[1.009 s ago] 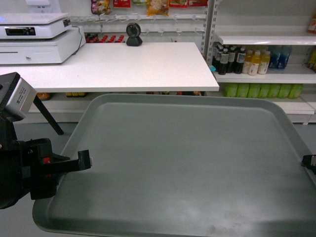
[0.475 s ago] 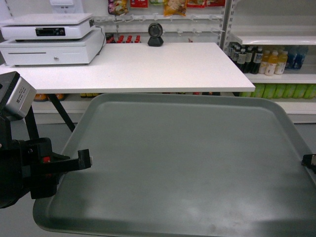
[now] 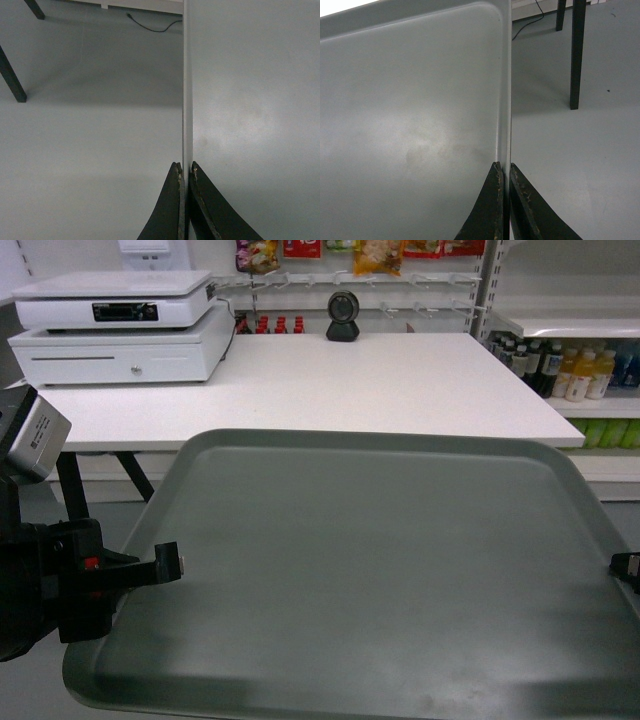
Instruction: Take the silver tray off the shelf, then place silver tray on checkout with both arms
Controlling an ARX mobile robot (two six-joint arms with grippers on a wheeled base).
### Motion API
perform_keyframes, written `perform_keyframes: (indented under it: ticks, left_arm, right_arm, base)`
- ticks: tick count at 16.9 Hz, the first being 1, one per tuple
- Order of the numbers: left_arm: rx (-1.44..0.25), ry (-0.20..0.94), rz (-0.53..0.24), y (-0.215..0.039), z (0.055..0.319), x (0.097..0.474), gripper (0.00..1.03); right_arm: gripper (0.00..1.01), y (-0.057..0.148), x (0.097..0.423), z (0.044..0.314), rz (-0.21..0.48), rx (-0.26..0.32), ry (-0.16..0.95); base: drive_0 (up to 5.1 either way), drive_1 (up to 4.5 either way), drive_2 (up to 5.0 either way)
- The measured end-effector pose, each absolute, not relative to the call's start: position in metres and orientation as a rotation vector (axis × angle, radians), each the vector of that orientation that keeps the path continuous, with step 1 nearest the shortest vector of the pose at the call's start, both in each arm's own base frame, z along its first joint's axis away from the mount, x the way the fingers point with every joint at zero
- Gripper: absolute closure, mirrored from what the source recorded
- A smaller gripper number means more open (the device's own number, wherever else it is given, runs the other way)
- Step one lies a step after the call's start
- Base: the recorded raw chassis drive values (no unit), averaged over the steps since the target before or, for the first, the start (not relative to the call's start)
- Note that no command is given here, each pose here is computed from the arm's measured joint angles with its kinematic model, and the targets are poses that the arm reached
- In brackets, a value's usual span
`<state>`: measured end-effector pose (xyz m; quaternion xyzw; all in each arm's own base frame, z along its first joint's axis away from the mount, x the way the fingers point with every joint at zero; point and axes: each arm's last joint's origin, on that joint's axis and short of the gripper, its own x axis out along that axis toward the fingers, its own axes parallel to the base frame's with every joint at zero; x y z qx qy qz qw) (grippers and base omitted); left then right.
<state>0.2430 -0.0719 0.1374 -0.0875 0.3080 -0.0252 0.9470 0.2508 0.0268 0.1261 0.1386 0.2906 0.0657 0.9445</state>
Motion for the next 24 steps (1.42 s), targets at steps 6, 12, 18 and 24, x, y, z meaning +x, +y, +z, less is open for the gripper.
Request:
perform_keyframes:
  ticks: [6, 12, 18, 24]
  left_arm:
    - [-0.178, 0.626, -0.052, -0.0719, 0.1374, 0.2431, 1.01]
    - [-0.178, 0.630, -0.052, -0.0719, 0.1369, 0.2430, 1.01]
    - [-0.178, 0.628, -0.051, -0.0719, 0.1371, 0.2431, 1.01]
    - [-0.180, 0.618, -0.052, -0.0723, 0.1386, 0.2446, 1.01]
  right_arm:
    - [0.99, 0.0268, 0.2509, 0.1266, 0.134, 0.282, 0.588]
    - [0.99, 0.0268, 0.2506, 0.1258, 0.133, 0.282, 0.596]
    - [0.99, 0.0268, 0.2508, 0.1259, 0.133, 0.282, 0.594]
    - [0.99, 0.0269, 0.2527, 0.1284, 0.135, 0.282, 0.579]
  base:
    - [0.0, 4.30, -4.3]
    - [0.0, 4.34, -4.3]
    - [0.0, 4.33, -4.3]
    - [0.0, 0.72, -0.7]
